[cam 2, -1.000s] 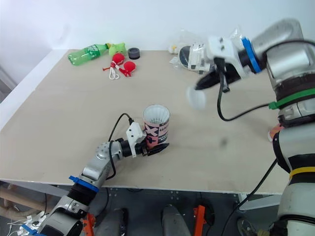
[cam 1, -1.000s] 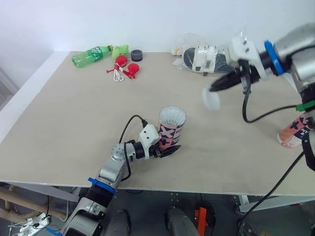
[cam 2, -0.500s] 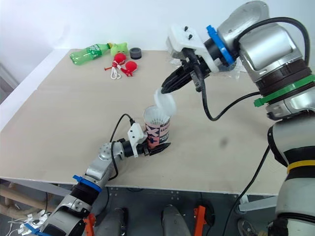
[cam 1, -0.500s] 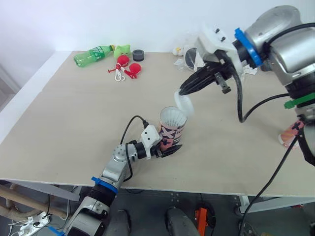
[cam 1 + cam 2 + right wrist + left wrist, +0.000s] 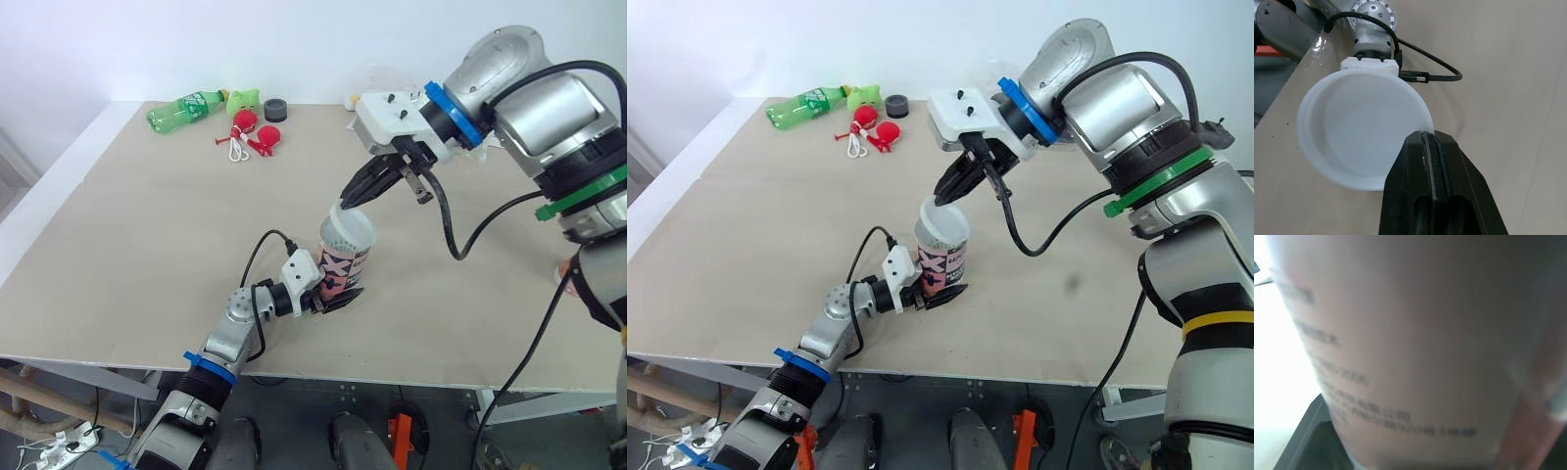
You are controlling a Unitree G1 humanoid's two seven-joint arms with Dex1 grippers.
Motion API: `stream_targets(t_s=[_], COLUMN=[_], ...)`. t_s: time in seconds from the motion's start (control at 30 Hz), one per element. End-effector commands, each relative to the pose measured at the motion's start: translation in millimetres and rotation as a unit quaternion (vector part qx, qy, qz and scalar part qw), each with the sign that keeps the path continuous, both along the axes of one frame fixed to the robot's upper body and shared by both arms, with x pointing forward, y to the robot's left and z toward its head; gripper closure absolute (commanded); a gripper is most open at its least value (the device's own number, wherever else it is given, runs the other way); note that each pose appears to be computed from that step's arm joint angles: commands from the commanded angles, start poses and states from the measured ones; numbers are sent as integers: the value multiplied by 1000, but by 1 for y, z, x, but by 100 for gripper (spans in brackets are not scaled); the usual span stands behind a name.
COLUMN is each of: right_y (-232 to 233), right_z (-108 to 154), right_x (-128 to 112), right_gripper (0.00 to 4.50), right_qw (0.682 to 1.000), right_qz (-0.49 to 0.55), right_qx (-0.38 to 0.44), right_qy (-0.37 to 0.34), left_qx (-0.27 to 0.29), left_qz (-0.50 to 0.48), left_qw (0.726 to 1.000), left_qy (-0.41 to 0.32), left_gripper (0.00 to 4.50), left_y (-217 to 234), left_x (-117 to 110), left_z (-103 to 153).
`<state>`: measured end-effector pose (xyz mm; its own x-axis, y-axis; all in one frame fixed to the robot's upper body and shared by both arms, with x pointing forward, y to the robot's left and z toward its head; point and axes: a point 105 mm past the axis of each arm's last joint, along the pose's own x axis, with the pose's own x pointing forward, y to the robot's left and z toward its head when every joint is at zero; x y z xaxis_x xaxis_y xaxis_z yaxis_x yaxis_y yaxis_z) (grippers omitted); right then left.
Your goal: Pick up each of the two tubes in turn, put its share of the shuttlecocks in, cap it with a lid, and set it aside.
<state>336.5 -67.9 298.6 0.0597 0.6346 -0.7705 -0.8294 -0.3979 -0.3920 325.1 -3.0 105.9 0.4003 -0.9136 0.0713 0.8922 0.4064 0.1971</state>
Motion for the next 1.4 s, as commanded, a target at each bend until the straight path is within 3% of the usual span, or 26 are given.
stream_targets(t_s=[0.03,0.33,0.77,1.4], right_y=[1,-1,2,-7], right_z=[15,14,34,6], right_x=[-4,-5,-12,-3], right_gripper=[442,442,442,442], right_qw=[1000,999,999,998], right_qz=[19,22,22,20], right_qx=[-8,-20,4,-39], right_qy=[-23,-29,-33,-34], left_qx=[10,11,11,13], left_qz=[9,6,5,5], left_qw=[1000,1000,1000,1000], left_qy=[14,14,16,14], left_gripper=[137,137,137,137], left_y=[2,2,2,2], left_x=[1,0,0,0], left_z=[-9,-9,-9,-9])
